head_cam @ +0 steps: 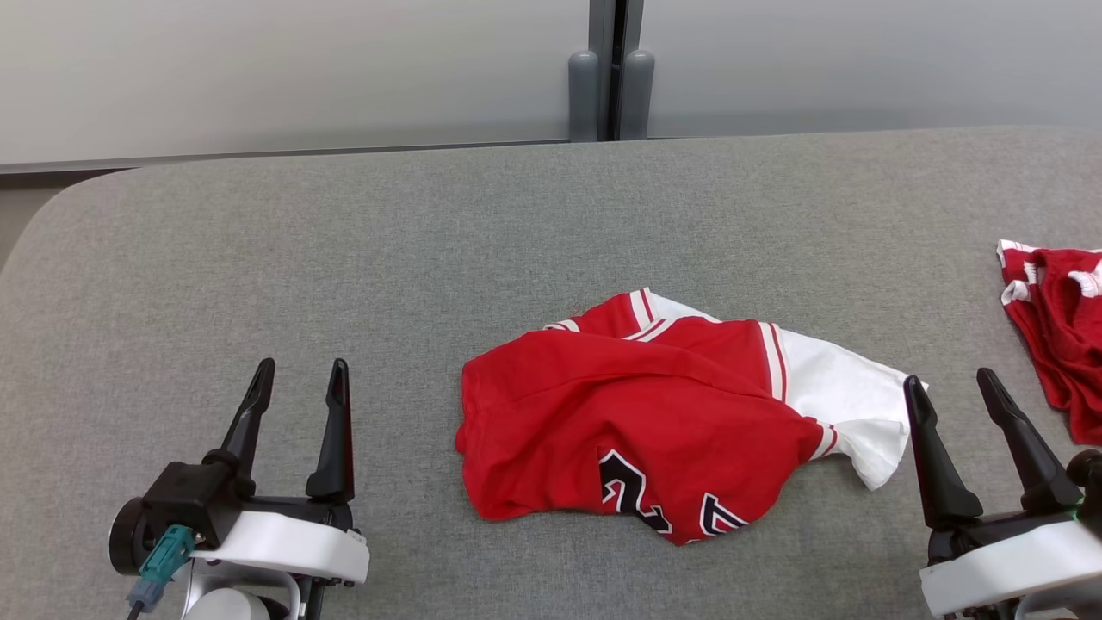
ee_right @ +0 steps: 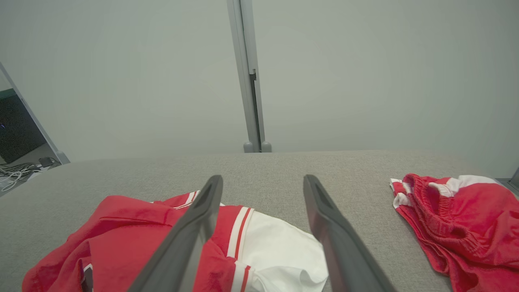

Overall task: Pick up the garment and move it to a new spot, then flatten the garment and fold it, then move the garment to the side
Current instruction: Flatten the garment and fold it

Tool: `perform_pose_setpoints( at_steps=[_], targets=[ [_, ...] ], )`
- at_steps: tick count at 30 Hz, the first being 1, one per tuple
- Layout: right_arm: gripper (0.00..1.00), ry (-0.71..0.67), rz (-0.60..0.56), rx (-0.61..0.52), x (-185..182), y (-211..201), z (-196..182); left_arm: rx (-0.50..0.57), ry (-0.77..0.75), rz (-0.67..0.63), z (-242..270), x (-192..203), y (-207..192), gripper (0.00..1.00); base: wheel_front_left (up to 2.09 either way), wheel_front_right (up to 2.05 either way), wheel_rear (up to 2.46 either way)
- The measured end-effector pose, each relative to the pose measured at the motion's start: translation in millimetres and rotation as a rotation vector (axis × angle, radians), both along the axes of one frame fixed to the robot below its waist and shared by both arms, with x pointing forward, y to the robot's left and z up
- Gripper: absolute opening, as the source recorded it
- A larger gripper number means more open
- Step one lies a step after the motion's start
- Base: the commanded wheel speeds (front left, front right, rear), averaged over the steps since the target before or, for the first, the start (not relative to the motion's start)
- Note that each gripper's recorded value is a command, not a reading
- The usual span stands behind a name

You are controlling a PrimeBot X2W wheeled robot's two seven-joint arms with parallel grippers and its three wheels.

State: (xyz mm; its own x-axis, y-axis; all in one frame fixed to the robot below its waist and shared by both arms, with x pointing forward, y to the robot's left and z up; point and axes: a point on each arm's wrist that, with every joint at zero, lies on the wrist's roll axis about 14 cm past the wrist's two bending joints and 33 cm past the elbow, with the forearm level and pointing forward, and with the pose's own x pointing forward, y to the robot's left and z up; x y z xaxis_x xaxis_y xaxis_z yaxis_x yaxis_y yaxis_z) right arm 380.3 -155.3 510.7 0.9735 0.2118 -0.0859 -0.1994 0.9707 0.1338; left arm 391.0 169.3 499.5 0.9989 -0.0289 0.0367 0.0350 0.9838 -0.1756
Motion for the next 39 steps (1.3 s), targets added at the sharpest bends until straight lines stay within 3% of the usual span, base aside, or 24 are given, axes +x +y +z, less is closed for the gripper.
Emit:
perform_pose_setpoints(
  at_steps=[7,11,21,25,26,27,29,30,39],
  targets=[
    [1.0,0.007,0.006,0.004,2,2,-2,0.02,-0.009,-0.007,2,4,-2,1.0,0.0,0.0,0.0],
    [1.0,0.016,0.015,0.014,8,6,-6,0.016,-0.001,-0.08,4,19,-22,1.0,0.0,0.0,0.0],
    [1.0,0.077,0.015,0.034,17,7,-29,-0.102,0.406,-0.312,-90,21,-91,1.0,0.0,0.0,0.0],
    [1.0,0.093,-0.001,0.035,18,2,-35,-0.115,0.471,-0.345,-108,22,-101,0.98,0.0,0.0,0.0],
    [1.0,0.095,-0.005,0.035,18,1,-37,-0.115,0.474,-0.347,-110,23,-102,0.89,0.0,0.0,0.0],
    [1.0,0.097,-0.008,0.035,18,0,-38,-0.113,0.48,-0.349,-112,24,-102,0.6,0.0,0.0,0.0],
    [1.0,0.103,-0.015,0.034,18,-2,-40,-0.114,0.48,-0.35,-114,25,-102,0.17,0.0,0.0,0.0],
    [1.0,0.107,-0.017,0.034,18,-3,-41,-0.113,0.481,-0.352,-115,26,-103,0.0,0.0,0.0,0.0],
    [1.0,0.087,-0.023,0.043,22,-4,-38,-0.104,0.465,-0.356,-114,24,-100,0.0,0.0,0.0,0.0]
  ],
)
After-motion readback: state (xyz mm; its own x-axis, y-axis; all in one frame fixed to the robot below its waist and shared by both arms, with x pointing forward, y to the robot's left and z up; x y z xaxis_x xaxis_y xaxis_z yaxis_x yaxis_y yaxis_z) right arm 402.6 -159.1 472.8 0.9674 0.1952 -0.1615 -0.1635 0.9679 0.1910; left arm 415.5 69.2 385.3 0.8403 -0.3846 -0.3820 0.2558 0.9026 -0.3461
